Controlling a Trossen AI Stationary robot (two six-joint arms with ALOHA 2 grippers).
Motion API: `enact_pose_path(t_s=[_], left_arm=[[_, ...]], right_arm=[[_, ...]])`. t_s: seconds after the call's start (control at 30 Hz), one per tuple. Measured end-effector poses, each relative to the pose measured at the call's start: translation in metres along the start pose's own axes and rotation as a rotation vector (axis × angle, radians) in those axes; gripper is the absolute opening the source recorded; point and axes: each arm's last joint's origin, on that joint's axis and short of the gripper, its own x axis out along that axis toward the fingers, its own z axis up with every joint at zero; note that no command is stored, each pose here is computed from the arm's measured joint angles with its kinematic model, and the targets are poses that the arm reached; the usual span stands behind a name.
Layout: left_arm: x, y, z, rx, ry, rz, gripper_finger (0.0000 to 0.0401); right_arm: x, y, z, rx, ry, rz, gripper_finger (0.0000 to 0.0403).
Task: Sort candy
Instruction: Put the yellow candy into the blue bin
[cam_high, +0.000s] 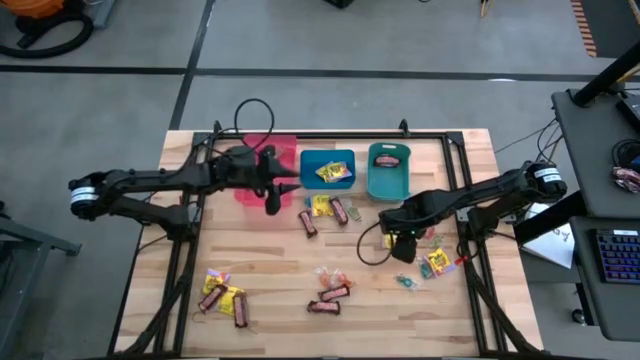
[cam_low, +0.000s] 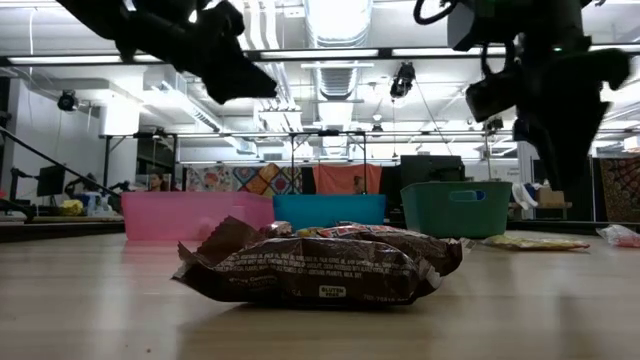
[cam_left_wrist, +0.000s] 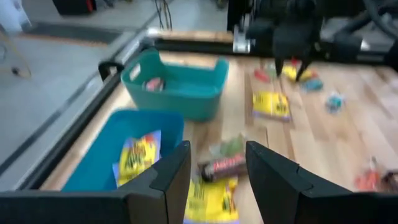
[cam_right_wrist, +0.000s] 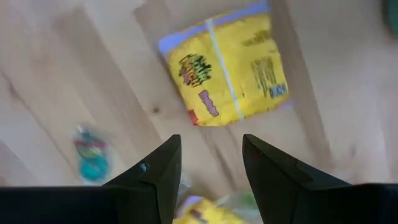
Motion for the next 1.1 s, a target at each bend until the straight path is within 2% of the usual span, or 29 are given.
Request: enact_pose_path(t_s=[0.17,0.37,0.6,0.87,1.1], left_arm=[[0.005,0.001,0.004,-0.036,-0.073,0.004,0.0139],[0.006,0.001,0.004,-0.043,-0.078,0.005,0.0139],[0.006,0.001,0.003,-0.040,-0.075,0.005,0.0139],[0.007,0.001,0.002,-0.049,-0.065,0.004,0.0139],[0.007,0.001,0.001,-0.067,-0.057,0.003,0.0139]], right_arm=[[0.009,0.003,0.001,-0.194,-0.056,0.020,0.0162],[0.025,0.005,0.007,-0.293,-0.191,0.040,0.0162],[0.031,0.004,0.008,-0.276,-0.215,0.036,0.0162],[0.059,0.010,0.008,-0.281,-0.115,-0.040,0.0162],[0.072,0.010,0.011,-0.240,-0.074,-0.076,0.0161]])
